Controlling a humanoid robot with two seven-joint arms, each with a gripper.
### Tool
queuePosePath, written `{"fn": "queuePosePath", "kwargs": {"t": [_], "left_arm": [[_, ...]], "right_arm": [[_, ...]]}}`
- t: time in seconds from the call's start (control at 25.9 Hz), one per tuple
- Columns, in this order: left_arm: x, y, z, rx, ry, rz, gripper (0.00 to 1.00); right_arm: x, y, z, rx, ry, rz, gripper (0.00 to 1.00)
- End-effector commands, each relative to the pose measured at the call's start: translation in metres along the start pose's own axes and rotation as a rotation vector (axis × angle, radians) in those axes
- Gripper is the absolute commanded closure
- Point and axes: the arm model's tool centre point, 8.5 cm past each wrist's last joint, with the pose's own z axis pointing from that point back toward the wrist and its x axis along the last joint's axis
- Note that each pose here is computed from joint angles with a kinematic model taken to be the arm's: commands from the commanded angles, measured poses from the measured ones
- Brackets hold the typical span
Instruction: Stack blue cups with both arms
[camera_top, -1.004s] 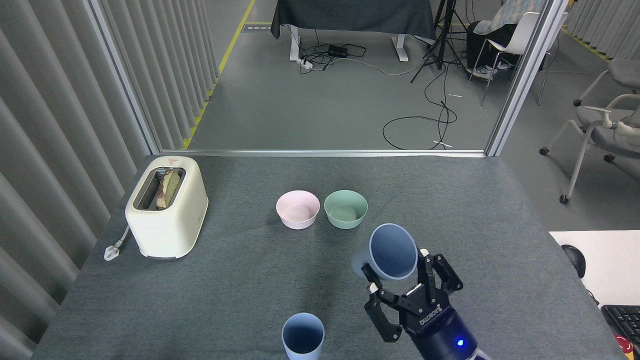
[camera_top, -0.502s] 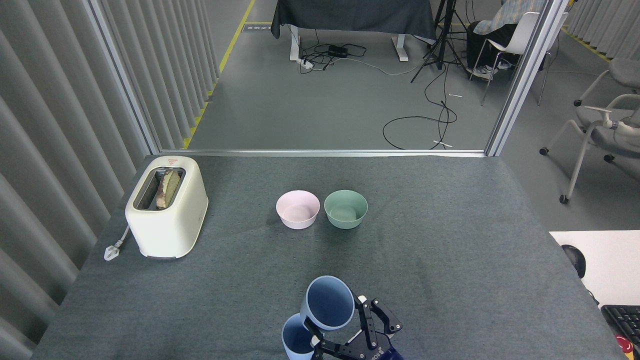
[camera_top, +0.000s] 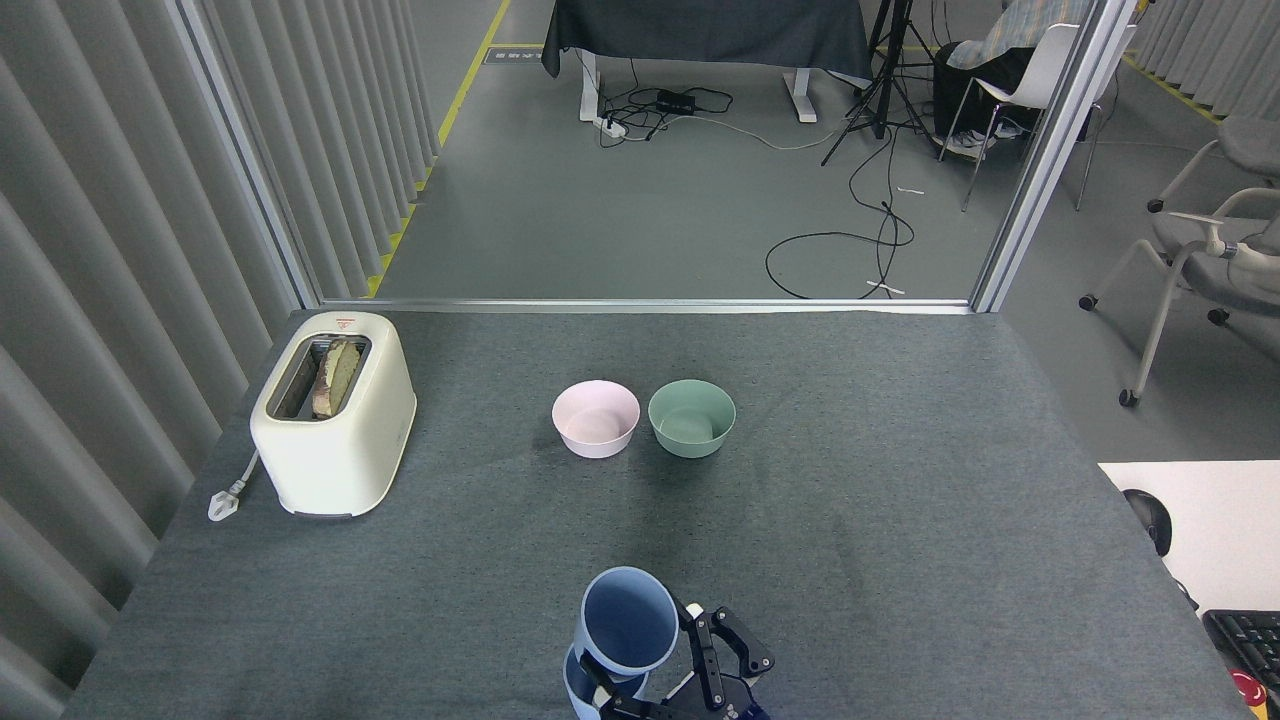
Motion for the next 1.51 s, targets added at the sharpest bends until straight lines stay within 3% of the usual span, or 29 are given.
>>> {"fn": "queuePosePath", "kwargs": {"t": [0.0,0.04,0.08,0.12,0.15,0.5,0.62,0.69,0.77,0.85,0.89,0.97,1.04,1.12,1.24,1.47], "left_arm": [[-0.001,-0.001,0.001,-0.002,0.001,0.000,0.00],[0.000,0.000,0.000,-0.001,0.001,0.000,0.00],[0.000,0.000,0.000,-0.001,0.001,0.000,0.00],[0.000,0.000,0.000,0.001,0.001,0.000,0.00],[-0.001,0.000,-0.001,0.003,0.002,-0.001,0.00],[-0.001,0.001,-0.002,0.005,0.003,-0.001,0.00],[-0.001,0.000,-0.001,0.005,0.004,-0.001,0.00],[-0.001,0.000,-0.001,0.005,0.005,0.000,0.00],[-0.001,0.000,-0.001,0.007,0.004,0.002,0.00],[0.000,0.000,-0.001,0.004,0.002,0.002,0.00],[0.000,0.000,-0.001,0.006,0.001,0.002,0.00],[0.003,0.002,-0.002,0.013,-0.006,0.003,0.00],[0.005,0.009,-0.006,0.036,-0.017,0.002,0.00],[0.009,0.015,-0.010,0.058,-0.025,0.004,0.00],[0.012,0.020,-0.013,0.074,-0.035,0.007,0.00],[0.012,0.020,-0.012,0.074,-0.035,0.008,0.00]], "right_arm": [[0.001,0.002,0.000,0.007,0.000,-0.003,0.72],[0.001,0.003,0.000,0.008,0.000,-0.005,0.65],[0.001,0.004,0.000,0.010,0.002,-0.007,0.43],[0.002,0.004,-0.001,0.009,0.002,-0.011,0.10],[0.003,0.004,-0.001,0.009,0.000,-0.012,0.00],[0.002,-0.001,-0.008,-0.010,-0.016,-0.005,0.00],[-0.012,-0.012,-0.020,-0.052,0.022,0.012,0.00],[-0.050,-0.019,-0.015,-0.068,0.167,0.056,0.00],[-0.098,-0.014,0.013,-0.042,0.358,0.097,0.00],[-0.131,0.003,0.052,0.019,0.519,0.102,0.00],[-0.140,0.016,0.085,0.061,0.596,0.092,0.00],[-0.137,0.036,0.149,0.120,0.705,0.079,0.00],[-0.128,0.042,0.185,0.149,0.749,0.097,0.00],[-0.131,0.043,0.209,0.174,0.793,0.124,0.00],[-0.124,0.044,0.241,0.186,0.855,0.071,0.00],[-0.116,0.044,0.252,0.200,0.843,0.054,0.00]]}}
